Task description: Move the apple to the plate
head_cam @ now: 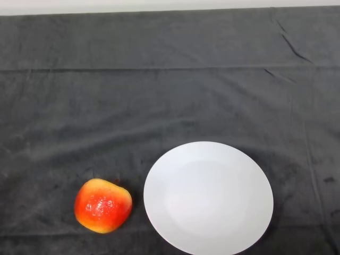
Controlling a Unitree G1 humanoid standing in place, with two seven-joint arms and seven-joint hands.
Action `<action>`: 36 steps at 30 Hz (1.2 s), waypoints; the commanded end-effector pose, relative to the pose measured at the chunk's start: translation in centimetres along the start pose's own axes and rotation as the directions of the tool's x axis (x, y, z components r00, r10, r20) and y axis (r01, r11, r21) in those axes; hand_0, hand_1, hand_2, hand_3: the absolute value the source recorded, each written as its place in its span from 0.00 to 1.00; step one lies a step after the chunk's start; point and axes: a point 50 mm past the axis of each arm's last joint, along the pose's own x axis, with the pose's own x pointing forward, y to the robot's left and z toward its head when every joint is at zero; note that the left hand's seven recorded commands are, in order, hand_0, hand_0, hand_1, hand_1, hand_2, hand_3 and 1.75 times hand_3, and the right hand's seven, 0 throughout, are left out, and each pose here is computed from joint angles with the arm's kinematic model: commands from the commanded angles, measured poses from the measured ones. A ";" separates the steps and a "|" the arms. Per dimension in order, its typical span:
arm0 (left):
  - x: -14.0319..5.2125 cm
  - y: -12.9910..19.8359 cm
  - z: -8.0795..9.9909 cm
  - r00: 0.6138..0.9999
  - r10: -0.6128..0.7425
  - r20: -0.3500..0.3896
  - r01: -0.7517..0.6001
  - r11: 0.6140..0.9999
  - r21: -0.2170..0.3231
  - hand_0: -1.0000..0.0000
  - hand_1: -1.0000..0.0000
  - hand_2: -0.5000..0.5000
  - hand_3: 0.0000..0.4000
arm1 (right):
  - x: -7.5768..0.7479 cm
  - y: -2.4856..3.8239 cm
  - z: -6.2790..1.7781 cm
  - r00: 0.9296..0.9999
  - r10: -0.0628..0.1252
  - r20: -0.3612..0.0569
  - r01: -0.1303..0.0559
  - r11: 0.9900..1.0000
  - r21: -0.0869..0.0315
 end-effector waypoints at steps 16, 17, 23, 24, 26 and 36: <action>-3.7 -4.5 4.5 0.936 -0.342 0.081 0.329 0.935 0.134 1.00 1.00 0.50 0.00 | -0.17 0.00 0.69 0.999 0.006 0.032 -0.007 1.000 0.014; -4.1 -4.8 4.6 0.925 -0.371 0.075 0.358 0.922 0.144 1.00 1.00 0.50 0.00 | -0.17 0.00 0.69 0.999 0.006 0.032 -0.007 1.000 0.014; -5.7 -5.6 5.4 0.865 -0.501 0.018 0.488 0.850 0.197 1.00 1.00 0.50 0.00 | -0.17 0.00 0.68 0.999 0.006 0.032 -0.007 1.000 0.013; -5.9 -5.7 5.6 0.856 -0.518 0.008 0.505 0.838 0.205 1.00 1.00 0.50 0.00 | -0.17 0.00 0.68 0.999 0.006 0.032 -0.007 1.000 0.013; -6.5 -5.9 5.9 0.833 -0.553 -0.015 0.542 0.810 0.223 1.00 1.00 0.50 0.00 | -0.17 0.00 0.68 0.999 0.006 0.032 -0.006 1.000 0.012; -9.3 -7.0 7.6 0.722 -0.684 -0.104 0.678 0.670 0.302 1.00 1.00 0.50 0.00 | -0.17 0.00 0.70 0.999 0.006 0.032 -0.006 1.000 0.013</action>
